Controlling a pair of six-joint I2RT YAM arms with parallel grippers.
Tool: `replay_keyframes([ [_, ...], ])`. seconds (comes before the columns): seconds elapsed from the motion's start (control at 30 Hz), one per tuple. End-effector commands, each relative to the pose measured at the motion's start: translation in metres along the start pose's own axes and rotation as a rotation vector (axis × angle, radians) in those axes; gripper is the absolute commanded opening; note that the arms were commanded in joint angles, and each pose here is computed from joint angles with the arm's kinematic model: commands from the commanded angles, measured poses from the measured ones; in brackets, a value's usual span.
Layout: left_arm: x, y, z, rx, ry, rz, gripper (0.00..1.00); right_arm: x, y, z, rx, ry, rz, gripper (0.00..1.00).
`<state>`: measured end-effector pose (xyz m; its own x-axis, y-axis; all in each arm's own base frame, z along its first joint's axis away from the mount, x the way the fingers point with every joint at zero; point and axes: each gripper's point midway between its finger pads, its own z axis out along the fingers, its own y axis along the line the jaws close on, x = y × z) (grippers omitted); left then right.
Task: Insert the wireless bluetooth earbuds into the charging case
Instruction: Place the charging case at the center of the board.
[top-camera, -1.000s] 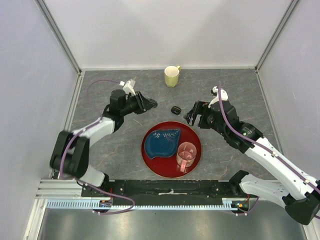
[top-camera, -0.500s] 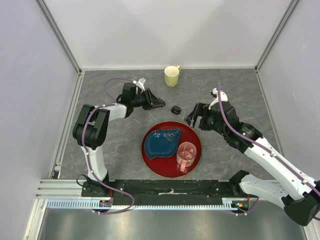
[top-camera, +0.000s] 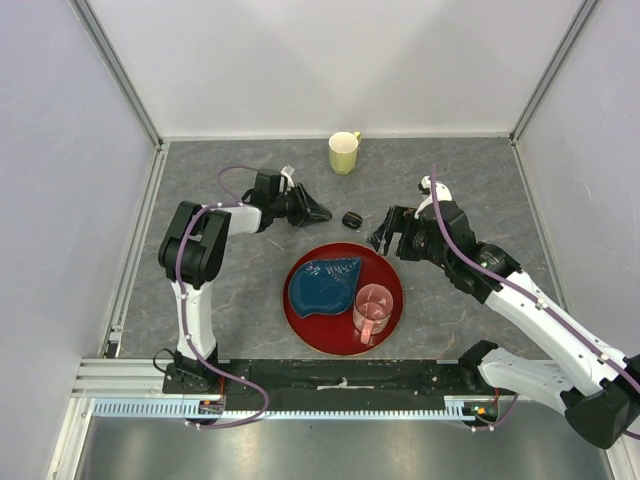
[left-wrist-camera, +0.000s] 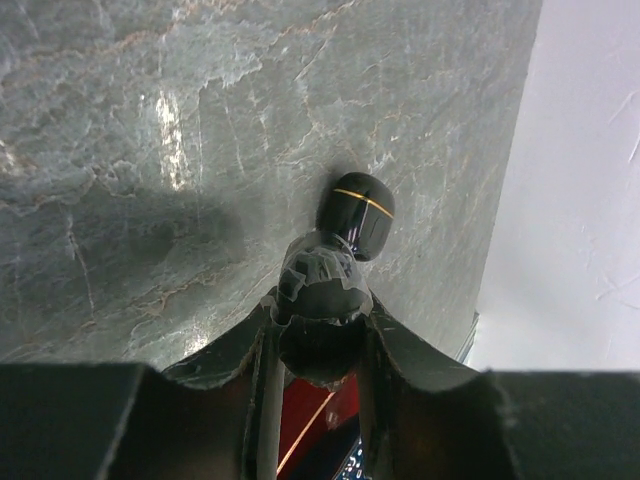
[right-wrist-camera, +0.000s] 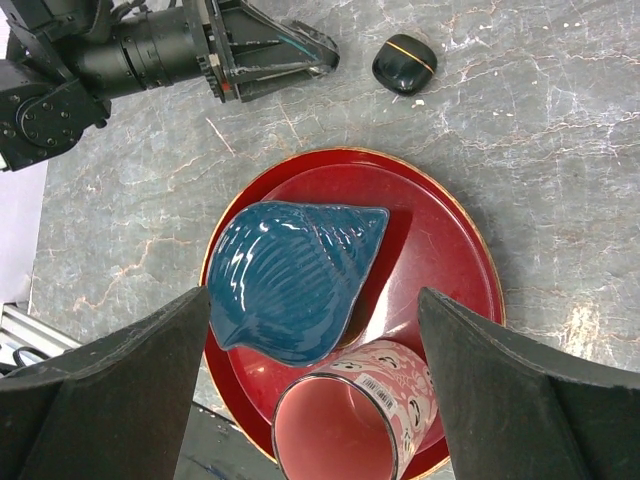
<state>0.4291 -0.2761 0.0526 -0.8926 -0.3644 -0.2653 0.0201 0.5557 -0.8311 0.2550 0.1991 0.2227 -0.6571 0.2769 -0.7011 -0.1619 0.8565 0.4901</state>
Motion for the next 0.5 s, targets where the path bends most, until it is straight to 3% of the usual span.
replay_keyframes([
  [0.0,0.002,-0.006,0.010,-0.020,0.000,-0.041,0.27,-0.011,0.005,-0.006,-0.035,-0.050,0.009,0.91],
  [0.23,0.008,0.006,0.009,-0.088,0.015,-0.044,0.32,-0.011,0.004,-0.010,-0.045,-0.058,0.017,0.91],
  [0.47,0.010,0.013,0.001,-0.143,0.013,-0.016,0.50,-0.009,0.002,-0.017,-0.052,-0.068,0.025,0.91],
])
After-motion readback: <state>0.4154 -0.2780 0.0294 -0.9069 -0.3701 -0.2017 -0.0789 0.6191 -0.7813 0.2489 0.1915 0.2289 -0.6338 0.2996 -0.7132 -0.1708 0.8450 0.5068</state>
